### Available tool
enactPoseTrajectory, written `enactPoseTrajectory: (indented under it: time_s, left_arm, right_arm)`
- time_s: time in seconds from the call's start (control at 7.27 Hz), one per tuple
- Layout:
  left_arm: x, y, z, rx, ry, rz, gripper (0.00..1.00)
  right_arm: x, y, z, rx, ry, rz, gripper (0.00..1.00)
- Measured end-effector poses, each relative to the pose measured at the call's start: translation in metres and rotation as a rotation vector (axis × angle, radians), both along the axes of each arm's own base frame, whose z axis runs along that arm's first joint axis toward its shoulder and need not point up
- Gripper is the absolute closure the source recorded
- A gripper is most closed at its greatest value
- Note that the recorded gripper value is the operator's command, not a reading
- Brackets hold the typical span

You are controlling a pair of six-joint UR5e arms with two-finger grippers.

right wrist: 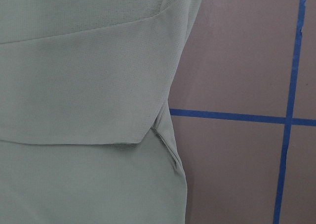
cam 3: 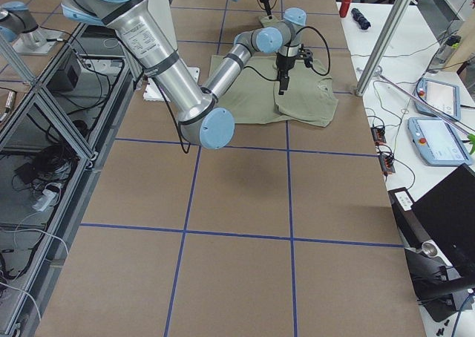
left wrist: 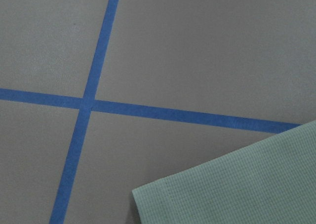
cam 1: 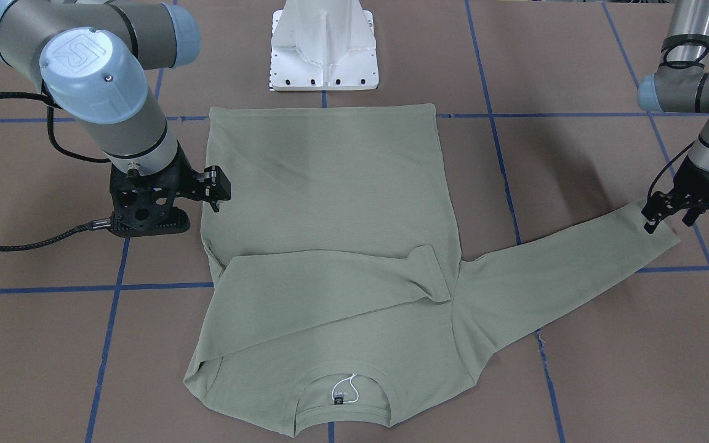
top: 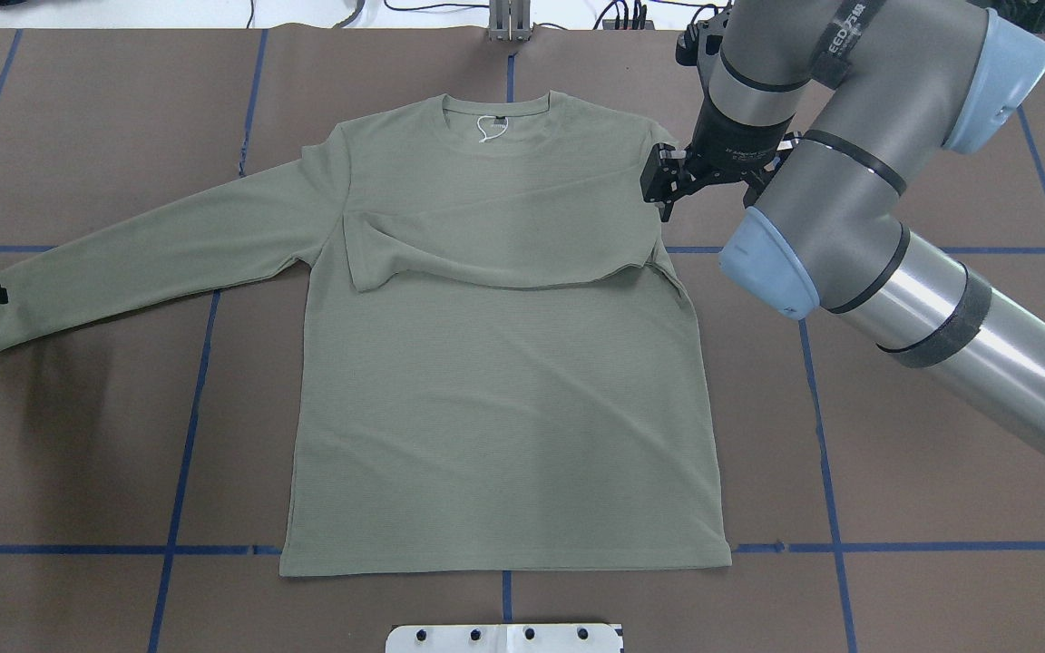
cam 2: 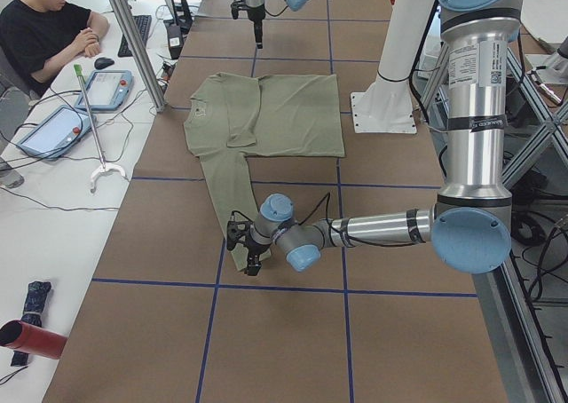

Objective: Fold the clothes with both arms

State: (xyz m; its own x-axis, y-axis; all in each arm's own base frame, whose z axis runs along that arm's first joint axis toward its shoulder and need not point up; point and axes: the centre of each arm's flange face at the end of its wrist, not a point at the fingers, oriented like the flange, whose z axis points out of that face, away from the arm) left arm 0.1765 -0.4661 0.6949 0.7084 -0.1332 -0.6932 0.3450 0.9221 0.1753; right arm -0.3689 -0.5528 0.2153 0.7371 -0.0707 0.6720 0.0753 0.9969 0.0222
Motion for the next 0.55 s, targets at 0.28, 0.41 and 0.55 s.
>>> enactPoseTrajectory:
  time_s: [0.28, 0.41, 0.55]
  left_arm:
    - [-0.0003, 0.0008, 0.0011, -0.003, 0.001, 0.000, 0.06]
    - [-0.0004, 0.0009, 0.0014, -0.005, 0.001, -0.002, 0.06]
    - [-0.0004, 0.0009, 0.0010, -0.006, 0.002, -0.003, 0.06]
  right_arm:
    - [0.0007, 0.0043, -0.0076, 0.008, -0.012, 0.001, 0.00]
    - [0.0010, 0.0054, -0.0091, 0.010, -0.015, 0.002, 0.00]
    - [0.0010, 0.0058, -0.0095, 0.010, -0.015, 0.002, 0.00]
